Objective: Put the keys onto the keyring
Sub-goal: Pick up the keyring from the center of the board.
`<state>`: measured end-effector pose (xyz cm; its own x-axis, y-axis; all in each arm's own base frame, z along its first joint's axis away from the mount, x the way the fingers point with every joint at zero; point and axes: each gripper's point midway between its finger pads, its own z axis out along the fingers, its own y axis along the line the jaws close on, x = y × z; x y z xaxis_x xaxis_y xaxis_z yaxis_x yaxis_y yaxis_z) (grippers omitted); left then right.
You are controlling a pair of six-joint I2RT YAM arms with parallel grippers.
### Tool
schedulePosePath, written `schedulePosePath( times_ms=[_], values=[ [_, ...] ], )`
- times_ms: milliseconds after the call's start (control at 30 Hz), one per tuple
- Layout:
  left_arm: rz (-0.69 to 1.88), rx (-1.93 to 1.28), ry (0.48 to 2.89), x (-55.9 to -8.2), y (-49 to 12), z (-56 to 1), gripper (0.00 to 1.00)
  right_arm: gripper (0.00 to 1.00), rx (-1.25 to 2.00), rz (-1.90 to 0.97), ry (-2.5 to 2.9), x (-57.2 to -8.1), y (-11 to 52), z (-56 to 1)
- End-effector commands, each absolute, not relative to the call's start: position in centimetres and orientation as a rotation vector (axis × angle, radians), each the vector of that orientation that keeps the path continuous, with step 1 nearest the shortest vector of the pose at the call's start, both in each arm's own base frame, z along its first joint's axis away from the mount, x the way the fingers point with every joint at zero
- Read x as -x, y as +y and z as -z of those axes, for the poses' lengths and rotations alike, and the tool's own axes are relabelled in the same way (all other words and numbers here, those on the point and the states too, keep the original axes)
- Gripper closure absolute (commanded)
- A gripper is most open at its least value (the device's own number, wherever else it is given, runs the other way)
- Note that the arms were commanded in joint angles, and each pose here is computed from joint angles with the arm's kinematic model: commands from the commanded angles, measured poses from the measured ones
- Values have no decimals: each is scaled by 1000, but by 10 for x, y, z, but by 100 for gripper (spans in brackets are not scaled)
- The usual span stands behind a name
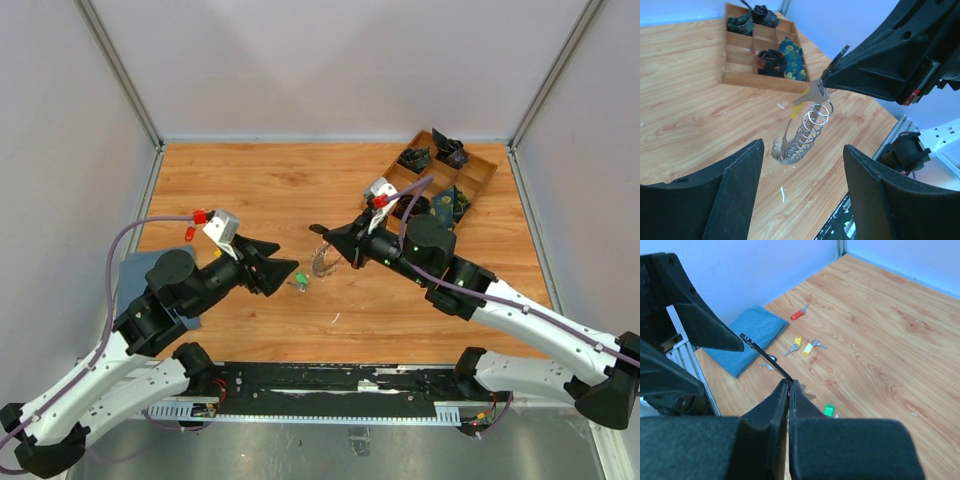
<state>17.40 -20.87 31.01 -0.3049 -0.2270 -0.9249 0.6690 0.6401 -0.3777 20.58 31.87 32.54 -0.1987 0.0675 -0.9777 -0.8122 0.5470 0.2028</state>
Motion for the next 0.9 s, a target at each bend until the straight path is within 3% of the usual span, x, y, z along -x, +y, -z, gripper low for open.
schedulePosePath(
  times_ms=[0, 333, 400, 567, 867],
  values=[
    [1005, -451, 1543, -172, -229, -331, 30, 99, 472, -892, 1548, -217, 297, -364],
    [995, -535, 1450, -178, -242, -344, 25, 99, 400, -953, 1521, -209, 287, -397],
    [991, -539, 1426, -180, -245, -348, 15, 99, 367, -970, 1516, -209, 285, -405],
    [964, -536, 1364, -186, -255, -361, 1, 99, 247, -987, 1516, -214, 276, -417],
    [878, -562, 1316, -196, -272, -362, 0, 99, 143, -1058, 1512, -216, 276, -427]
  ],
)
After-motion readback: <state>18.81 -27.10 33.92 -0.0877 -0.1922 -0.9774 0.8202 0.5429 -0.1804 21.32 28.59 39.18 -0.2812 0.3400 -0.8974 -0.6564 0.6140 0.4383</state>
